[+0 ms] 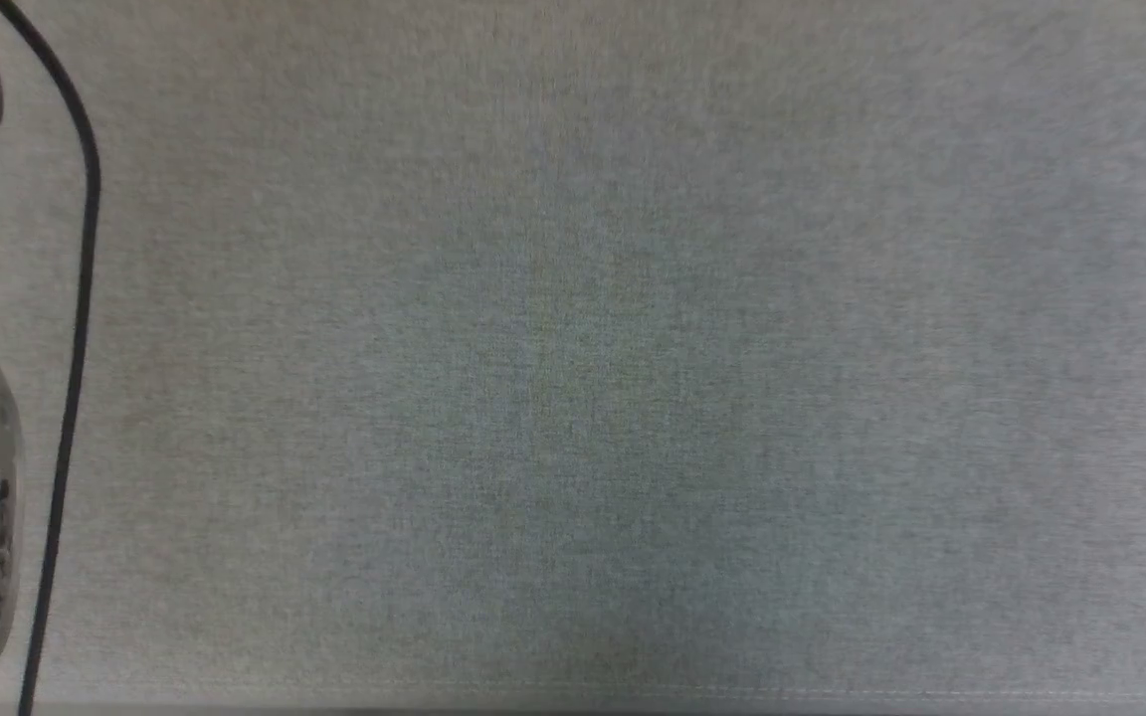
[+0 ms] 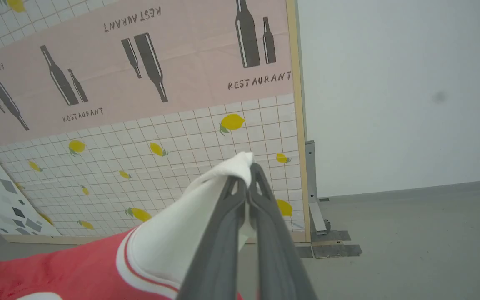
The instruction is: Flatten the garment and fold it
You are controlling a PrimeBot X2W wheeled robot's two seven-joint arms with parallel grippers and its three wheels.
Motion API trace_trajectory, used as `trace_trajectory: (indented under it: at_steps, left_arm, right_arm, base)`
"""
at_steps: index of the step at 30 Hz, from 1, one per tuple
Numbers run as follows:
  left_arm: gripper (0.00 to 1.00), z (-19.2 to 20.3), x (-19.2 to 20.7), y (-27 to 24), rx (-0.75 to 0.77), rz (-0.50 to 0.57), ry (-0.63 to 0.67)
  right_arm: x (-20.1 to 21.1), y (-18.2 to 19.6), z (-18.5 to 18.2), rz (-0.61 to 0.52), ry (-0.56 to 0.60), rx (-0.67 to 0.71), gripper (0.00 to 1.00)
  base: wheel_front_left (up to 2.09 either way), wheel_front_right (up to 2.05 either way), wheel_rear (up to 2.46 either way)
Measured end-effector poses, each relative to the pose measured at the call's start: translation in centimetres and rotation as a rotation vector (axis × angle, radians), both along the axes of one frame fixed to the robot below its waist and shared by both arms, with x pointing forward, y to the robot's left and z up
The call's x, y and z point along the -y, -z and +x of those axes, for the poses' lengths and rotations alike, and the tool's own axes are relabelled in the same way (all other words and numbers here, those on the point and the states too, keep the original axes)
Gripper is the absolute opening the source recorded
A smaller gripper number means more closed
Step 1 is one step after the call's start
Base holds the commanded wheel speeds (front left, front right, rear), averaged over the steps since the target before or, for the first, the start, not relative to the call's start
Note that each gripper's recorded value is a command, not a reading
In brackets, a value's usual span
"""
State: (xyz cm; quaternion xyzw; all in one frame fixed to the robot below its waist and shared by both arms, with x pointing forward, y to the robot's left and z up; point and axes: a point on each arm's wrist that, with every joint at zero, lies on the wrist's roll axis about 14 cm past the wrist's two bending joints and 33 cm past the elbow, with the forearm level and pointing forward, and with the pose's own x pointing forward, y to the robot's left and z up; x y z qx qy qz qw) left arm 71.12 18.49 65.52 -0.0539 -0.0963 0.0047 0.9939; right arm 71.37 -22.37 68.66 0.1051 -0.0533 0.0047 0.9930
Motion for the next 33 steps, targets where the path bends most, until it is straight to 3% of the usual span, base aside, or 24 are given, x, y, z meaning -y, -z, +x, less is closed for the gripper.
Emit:
trace_trajectory:
  at_steps: [7, 14, 26, 33]
  left_arm:
    - [0.0, 0.9, 0.6, 8.1, -0.129, -0.024, 0.029]
    - [0.0, -2.7, 1.1, 14.2, -0.239, -0.071, 0.064]
    - [0.0, -16.1, -0.1, 20.6, -0.399, -0.208, 0.035]
    - [0.0, -25.0, -0.3, 22.5, -0.466, -0.29, 0.012]
  right_arm:
    - [-1.2, 8.3, 1.6, 0.063, -0.043, -0.116, 0.0]
    - [-2.5, 14.5, -2.1, 0.154, -0.096, -0.212, 0.0]
    - [-1.8, 22.4, -16.4, 0.245, -0.11, -0.428, 0.0]
    - [0.4, 24.7, -25.4, 0.284, -0.042, -0.519, 0.0]
  base:
    - [0.0, 0.0, 0.0]
    - [0.0, 0.0, 0.0]
    - [0.0, 0.0, 0.0]
    - [0.0, 0.0, 0.0]
